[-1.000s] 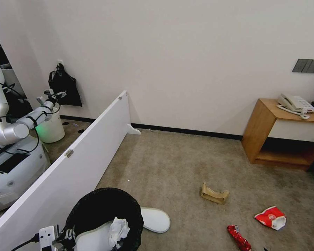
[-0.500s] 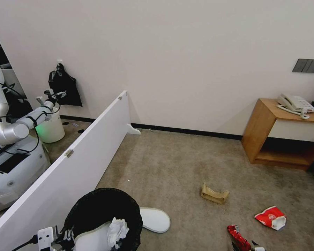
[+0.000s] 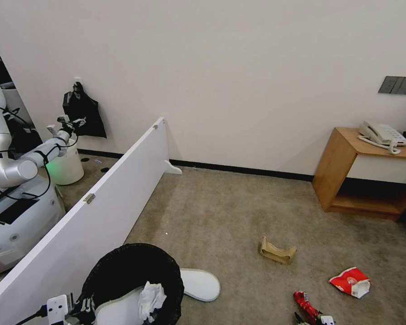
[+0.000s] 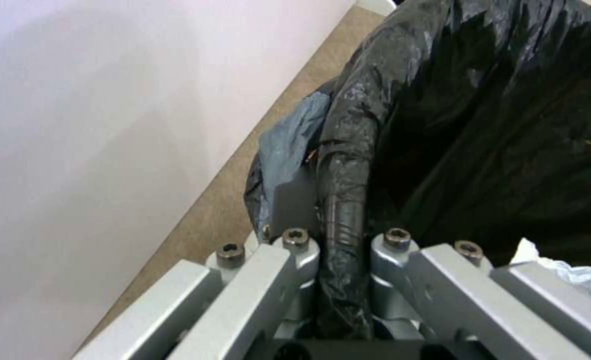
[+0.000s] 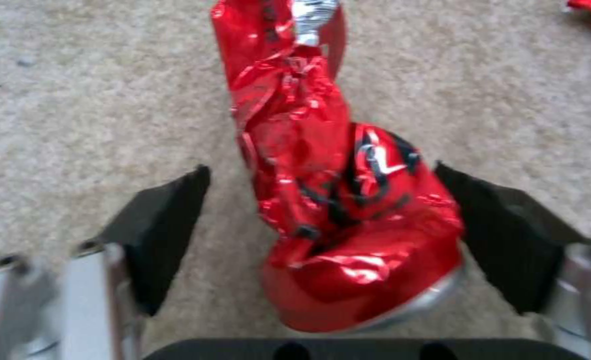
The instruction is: Pick up the trash bin, then pick up the garbage from the floor and place it into the trash bin.
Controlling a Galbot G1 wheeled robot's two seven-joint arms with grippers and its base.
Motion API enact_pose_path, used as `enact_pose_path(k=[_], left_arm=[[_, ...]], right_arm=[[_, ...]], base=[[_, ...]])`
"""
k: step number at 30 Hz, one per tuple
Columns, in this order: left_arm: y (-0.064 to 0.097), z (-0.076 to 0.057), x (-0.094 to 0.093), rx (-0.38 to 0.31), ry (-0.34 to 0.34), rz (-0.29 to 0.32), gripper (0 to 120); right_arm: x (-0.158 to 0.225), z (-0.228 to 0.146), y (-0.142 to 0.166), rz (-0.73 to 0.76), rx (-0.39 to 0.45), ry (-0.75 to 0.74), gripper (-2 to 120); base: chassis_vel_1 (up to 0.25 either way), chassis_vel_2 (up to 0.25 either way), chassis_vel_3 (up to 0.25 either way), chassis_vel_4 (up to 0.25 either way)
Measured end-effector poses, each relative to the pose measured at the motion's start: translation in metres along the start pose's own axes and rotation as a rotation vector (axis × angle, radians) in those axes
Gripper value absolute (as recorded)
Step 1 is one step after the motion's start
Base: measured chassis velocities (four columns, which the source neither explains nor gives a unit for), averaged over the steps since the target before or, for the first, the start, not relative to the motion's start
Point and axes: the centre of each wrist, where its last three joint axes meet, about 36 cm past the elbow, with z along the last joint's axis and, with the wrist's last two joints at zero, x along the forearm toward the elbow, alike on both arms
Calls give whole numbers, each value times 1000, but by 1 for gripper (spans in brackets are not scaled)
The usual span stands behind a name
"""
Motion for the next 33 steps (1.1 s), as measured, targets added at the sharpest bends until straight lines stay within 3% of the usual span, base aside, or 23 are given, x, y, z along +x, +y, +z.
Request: enact_pose_path(k=[5,10,22,30,33], left_arm=[[-1,0,1,0,-1,3,4],[-1,-1,1,-3,-3,6,4],[-1,-2,0,-6,-3,10,4],[-2,-1,-1,-5,3,15,4],[-2,-1,-1,-4,6,17,4]], right_arm=[[5,-1,-4,8,0,-6,60],[9,-4,-5,9,3,-13,50],[19,-17,-4,5,15,-49,50],[46,-63,-4,-26,49,-204,50],[62,-96,0,-92,86,-336,50]], base=[[0,0,0,0],[0,0,0,0],[0,0,0,0],[0,0,0,0],[0,0,0,0]])
